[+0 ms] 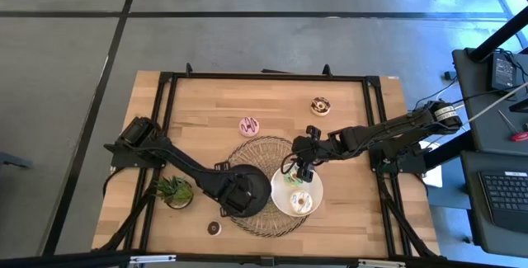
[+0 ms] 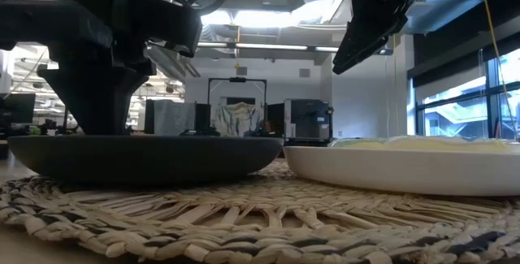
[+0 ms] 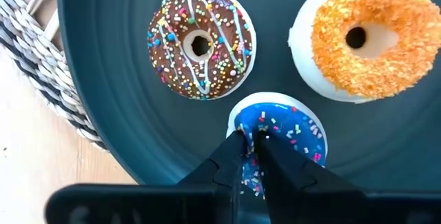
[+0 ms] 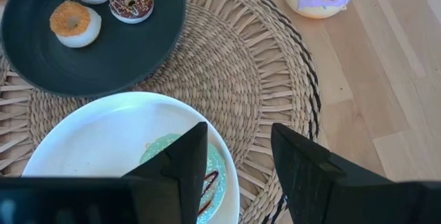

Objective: Pick & Place donuts
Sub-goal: Put the small blue donut on the black plate, then put the small dark brown donut on the black plate

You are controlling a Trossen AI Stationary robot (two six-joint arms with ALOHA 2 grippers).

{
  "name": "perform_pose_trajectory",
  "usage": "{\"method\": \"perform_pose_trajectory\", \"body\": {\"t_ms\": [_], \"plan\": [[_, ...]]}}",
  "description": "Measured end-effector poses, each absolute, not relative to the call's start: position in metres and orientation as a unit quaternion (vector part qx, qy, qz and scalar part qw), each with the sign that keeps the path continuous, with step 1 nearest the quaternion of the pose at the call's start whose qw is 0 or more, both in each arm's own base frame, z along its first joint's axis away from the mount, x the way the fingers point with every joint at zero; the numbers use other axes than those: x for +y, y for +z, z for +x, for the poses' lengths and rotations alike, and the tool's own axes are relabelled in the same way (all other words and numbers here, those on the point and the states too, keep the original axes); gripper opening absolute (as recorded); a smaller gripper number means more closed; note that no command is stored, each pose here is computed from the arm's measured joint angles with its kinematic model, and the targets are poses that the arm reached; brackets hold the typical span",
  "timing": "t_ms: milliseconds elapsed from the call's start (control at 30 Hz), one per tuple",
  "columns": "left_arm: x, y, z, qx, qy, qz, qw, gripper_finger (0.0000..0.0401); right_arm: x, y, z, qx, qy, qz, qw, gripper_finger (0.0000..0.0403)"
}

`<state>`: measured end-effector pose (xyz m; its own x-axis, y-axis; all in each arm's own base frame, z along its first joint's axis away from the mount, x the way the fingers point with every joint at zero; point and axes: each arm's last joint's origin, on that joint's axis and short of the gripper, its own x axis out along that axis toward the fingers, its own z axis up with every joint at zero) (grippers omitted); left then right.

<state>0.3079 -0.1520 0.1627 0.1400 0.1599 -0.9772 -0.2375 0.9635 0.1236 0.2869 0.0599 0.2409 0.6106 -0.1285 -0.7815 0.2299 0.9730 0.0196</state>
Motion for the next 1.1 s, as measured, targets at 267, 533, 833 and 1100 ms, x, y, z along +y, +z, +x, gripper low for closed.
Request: {"method": "perform_pose_trajectory", "body": {"t_ms": [267, 533, 833, 1100], "plan": [[-0.152, 0.163, 0.308, 0.642, 0.133, -0.029, 0.755, 0.0072, 0.06, 0.241, 0.287, 0.43, -0.1, 0.059, 0.895, 0.0163], [-0.151, 0.163, 0.308, 0.639, 0.137, -0.026, 0.756, 0.0107, 0.06, 0.241, 0.287, 0.43, -0.1, 0.059, 0.895, 0.0163], [-0.146, 0.167, 0.309, 0.64, 0.136, -0.031, 0.756, 0.0125, 0.06, 0.241, 0.287, 0.43, -0.1, 0.058, 0.895, 0.0163], [-0.143, 0.187, 0.304, 0.629, 0.125, -0.049, 0.765, 0.0123, 0.06, 0.241, 0.287, 0.431, -0.1, 0.058, 0.895, 0.0163]]}}
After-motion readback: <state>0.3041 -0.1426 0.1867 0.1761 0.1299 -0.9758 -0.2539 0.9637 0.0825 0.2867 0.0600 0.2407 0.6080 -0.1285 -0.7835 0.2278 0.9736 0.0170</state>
